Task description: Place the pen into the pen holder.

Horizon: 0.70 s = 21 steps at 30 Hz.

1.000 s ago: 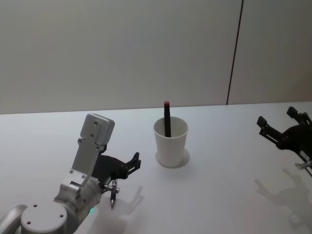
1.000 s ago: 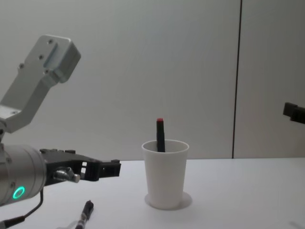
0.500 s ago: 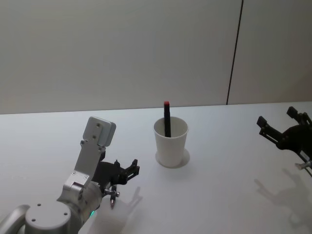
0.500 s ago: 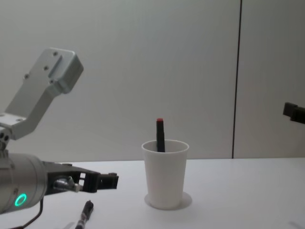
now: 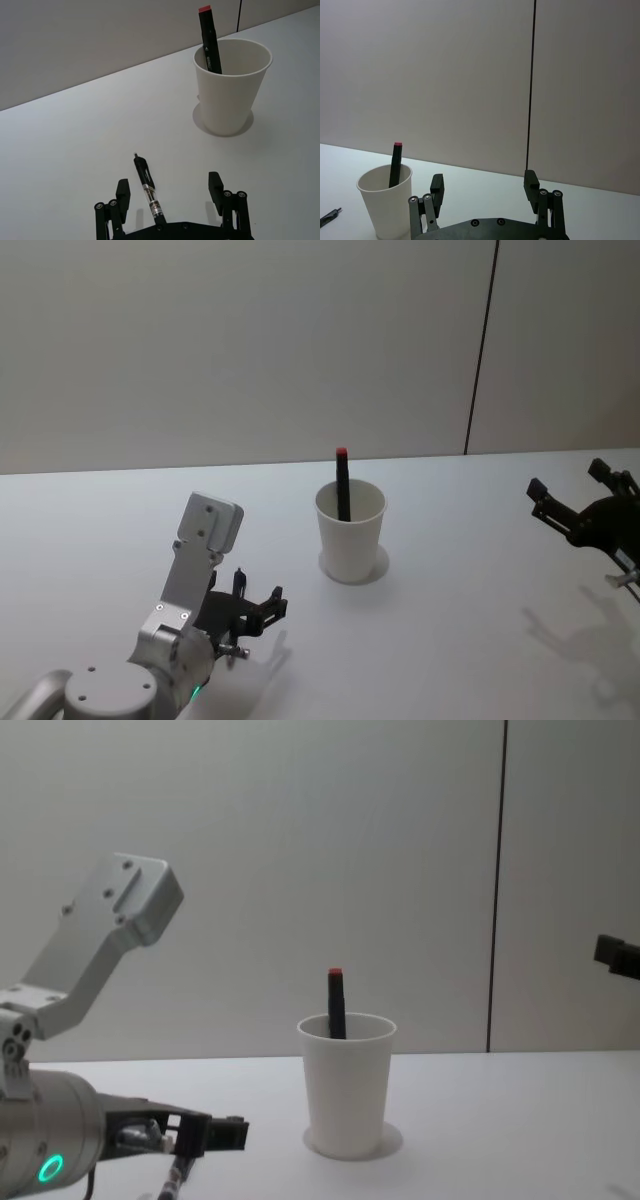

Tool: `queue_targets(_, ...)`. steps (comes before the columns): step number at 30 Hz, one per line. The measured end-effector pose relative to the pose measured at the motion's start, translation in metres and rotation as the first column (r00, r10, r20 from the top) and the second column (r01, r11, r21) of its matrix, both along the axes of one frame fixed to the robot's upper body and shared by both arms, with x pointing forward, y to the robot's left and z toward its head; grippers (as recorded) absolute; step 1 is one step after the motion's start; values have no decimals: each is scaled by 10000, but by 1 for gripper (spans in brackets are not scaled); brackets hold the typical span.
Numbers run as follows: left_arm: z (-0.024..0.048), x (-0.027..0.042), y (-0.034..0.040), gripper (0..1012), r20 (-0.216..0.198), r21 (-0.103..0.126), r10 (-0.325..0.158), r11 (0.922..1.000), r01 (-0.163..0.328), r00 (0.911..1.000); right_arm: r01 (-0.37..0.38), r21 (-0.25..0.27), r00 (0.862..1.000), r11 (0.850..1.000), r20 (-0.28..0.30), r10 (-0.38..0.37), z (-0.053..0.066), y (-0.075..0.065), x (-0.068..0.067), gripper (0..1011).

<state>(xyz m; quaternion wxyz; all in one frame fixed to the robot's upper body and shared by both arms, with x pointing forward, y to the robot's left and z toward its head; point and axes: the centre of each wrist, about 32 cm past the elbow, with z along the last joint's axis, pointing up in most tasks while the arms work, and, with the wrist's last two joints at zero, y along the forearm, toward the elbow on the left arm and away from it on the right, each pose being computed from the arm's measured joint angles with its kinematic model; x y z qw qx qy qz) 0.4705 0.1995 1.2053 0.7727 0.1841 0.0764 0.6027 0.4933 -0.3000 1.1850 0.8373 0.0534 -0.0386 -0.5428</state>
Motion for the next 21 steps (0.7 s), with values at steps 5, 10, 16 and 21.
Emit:
queue_targets(5, -18, -15, -21, 1000, -167, -50, 140, 9999, -141, 9998, 0, 0, 10000, 10000, 0, 0, 0, 0, 0, 1001)
queue_targets(10, -38, -14, -30, 1000, -295, -194, 329, 9993, -335, 9990, 0, 0, 10000, 10000, 0, 0, 0, 0, 0, 1002)
queue_targets(16, -65, 5, -30, 1000, -403, -358, 538, 9978, -553, 9977, 0, 0, 10000, 10000, 0, 0, 0, 0, 0, 1001)
queue_targets(21, -96, 36, -21, 1000, -433, -540, 731, 9957, -754, 9964, 1, 0, 10000, 10000, 0, -1, 0, 0, 0, 1001)
